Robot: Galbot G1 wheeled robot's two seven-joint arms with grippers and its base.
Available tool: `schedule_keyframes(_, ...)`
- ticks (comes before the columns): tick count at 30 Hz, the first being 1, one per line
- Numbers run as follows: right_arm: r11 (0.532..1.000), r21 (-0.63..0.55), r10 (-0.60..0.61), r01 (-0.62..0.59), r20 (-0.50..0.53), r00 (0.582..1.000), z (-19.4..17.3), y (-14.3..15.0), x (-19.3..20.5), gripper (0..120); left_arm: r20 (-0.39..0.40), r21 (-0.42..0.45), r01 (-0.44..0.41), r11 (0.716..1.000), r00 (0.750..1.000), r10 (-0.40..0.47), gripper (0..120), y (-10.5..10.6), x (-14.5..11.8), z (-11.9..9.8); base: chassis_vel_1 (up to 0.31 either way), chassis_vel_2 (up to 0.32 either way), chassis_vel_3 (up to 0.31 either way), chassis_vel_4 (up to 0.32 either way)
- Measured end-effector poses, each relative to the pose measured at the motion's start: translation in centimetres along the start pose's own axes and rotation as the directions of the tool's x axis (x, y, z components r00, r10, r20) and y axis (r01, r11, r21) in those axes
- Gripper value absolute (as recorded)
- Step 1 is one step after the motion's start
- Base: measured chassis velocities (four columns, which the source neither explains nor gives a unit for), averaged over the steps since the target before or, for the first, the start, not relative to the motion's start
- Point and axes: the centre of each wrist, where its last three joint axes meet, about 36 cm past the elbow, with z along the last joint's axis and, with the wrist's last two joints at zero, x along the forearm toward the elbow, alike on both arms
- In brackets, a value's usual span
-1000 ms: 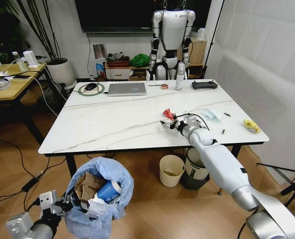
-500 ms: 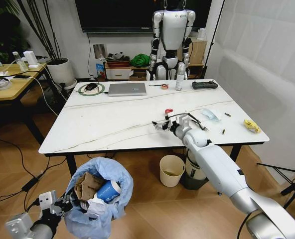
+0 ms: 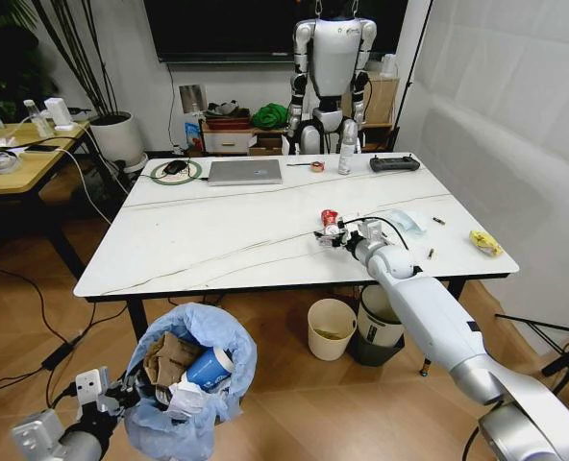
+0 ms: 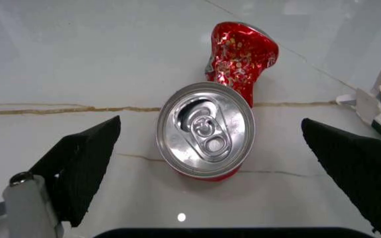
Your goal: Pick up the trash bin and place the trash from the table into it.
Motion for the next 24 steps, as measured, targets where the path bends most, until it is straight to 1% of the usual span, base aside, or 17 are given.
schedule_keyframes(7,1.0,-0.017,-0.011,0.011,-0.008,1.0,0.4,0.6,-0.5,100,-0.003,-0.004,0.003,1.0,1.0,-0.003,0,0.1,0.1,0.0,0.0,0.0,0.0,0.0)
schedule_keyframes(9,1.0,-0.021,-0.017,0.017,-0.007,1.0,0.5,0.8,-0.8,95,-0.003,-0.006,0.004,1.0,1.0,-0.004,0,0.1,0.1,0.0,0.0,0.0,0.0,0.0)
schedule_keyframes(11,1.0,-0.022,-0.018,0.018,-0.004,1.0,0.4,0.9,-1.2,85,-0.005,-0.005,0.005,1.0,1.0,-0.005,0,0.1,0.2,0.0,0.0,0.0,0.0,0.0)
schedule_keyframes(12,1.0,-0.02,-0.017,0.017,-0.003,1.0,0.3,0.8,-1.3,82,-0.005,-0.005,0.005,1.0,1.0,-0.005,0,0.1,0.2,0.0,0.0,0.0,0.0,0.0)
schedule_keyframes(13,1.0,-0.02,-0.017,0.017,-0.003,1.0,0.3,0.8,-1.3,82,-0.005,-0.005,0.005,1.0,1.0,-0.005,0,0.1,0.2,0.0,0.0,0.0,0.0,0.0)
schedule_keyframes(15,1.0,-0.018,-0.013,0.013,-0.002,1.0,0.3,0.7,-1.4,73,-0.005,-0.006,0.005,1.0,1.0,-0.005,0,0.2,0.2,0.0,0.0,0.0,0.0,0.0)
schedule_keyframes(16,1.0,-0.017,-0.013,0.013,-0.002,1.0,0.3,0.6,-1.4,71,-0.004,-0.006,0.005,1.0,1.0,-0.005,0,0.2,0.2,0.0,0.0,0.0,0.0,0.0)
schedule_keyframes(17,1.0,-0.017,-0.011,0.011,-0.003,1.0,0.3,0.6,-1.3,64,-0.004,-0.006,0.005,1.0,1.0,-0.005,0,0.2,0.1,0.0,0.0,0.0,0.0,0.0)
schedule_keyframes(18,1.0,-0.017,-0.011,0.011,-0.004,1.0,0.3,0.5,-1.3,62,-0.004,-0.006,0.004,1.0,1.0,-0.005,0,0.2,0.1,0.0,0.0,0.0,0.0,0.0)
schedule_keyframes(19,1.0,-0.017,-0.01,0.009,-0.004,1.0,0.4,0.5,-1.3,55,-0.004,-0.005,0.004,1.0,1.0,-0.004,0,0.2,0.0,0.0,0.0,0.0,0.0,0.0)
schedule_keyframes(20,1.0,-0.017,-0.009,0.009,-0.004,1.0,0.4,0.4,-1.3,52,-0.005,-0.004,0.003,1.0,1.0,-0.003,0,0.2,0.0,0.1,0.0,0.0,0.0,0.0)
schedule_keyframes(21,1.0,-0.017,-0.009,0.009,-0.004,1.0,0.4,0.4,-1.3,52,-0.005,-0.004,0.003,1.0,1.0,-0.003,0,0.2,0.0,0.1,0.0,0.0,0.0,0.0)
schedule_keyframes(22,1.0,-0.017,-0.008,0.008,-0.004,1.0,0.4,0.4,-1.3,48,-0.005,-0.004,0.003,1.0,1.0,-0.003,0,0.2,-0.1,0.1,0.0,0.0,0.0,0.0)
schedule_keyframes(24,1.0,-0.016,-0.007,0.007,-0.005,1.0,0.4,0.3,-1.3,43,-0.005,-0.005,0.003,1.0,1.0,-0.003,0,0.3,-0.2,0.1,0.0,0.0,0.0,0.0)
